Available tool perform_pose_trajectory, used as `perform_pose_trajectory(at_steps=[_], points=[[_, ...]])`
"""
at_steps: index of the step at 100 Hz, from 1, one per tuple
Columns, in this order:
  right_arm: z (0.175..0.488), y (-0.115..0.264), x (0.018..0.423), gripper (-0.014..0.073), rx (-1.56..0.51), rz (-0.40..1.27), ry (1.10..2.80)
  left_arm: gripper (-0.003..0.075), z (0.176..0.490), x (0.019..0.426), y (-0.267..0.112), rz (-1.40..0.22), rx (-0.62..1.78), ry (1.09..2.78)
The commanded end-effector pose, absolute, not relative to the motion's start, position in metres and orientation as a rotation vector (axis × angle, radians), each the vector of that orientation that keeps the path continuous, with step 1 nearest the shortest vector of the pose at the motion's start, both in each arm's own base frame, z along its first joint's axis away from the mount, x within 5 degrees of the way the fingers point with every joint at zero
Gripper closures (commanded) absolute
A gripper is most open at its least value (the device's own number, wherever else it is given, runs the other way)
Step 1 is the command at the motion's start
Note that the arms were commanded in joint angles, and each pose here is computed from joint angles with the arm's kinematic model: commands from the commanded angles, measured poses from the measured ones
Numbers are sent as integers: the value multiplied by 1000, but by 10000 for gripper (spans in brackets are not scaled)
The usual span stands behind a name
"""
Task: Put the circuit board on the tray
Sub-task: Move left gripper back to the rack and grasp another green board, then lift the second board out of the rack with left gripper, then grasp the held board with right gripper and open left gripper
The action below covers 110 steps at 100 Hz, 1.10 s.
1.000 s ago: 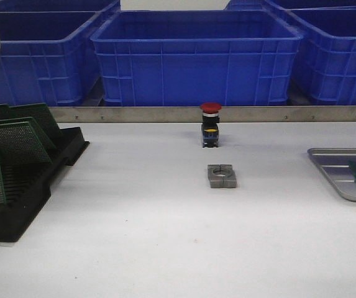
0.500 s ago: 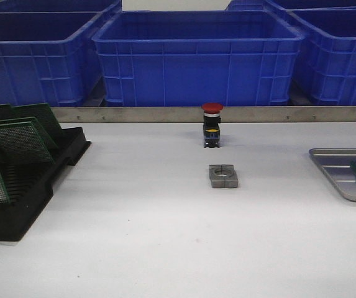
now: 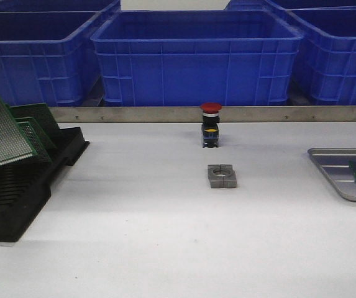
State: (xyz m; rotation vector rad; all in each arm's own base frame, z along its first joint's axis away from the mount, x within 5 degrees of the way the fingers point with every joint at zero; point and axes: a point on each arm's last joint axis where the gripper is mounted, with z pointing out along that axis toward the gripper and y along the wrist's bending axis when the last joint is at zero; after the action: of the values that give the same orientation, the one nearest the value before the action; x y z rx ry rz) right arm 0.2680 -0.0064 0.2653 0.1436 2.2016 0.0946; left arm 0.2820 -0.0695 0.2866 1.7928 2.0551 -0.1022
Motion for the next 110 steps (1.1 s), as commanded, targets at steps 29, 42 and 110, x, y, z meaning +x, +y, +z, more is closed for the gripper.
perform_pose_trajectory(at_steps=[29,42,110], points=[[303,36,257,57,-117,138,2041,741,349,277,-100,-371,1634,1843],[307,78,244,57,-387,182,1995,741,351,272,-114,-429,1647,1800],[313,189,183,57,-969,381,1680,740,360,244,-164,-673,1773,1535]])
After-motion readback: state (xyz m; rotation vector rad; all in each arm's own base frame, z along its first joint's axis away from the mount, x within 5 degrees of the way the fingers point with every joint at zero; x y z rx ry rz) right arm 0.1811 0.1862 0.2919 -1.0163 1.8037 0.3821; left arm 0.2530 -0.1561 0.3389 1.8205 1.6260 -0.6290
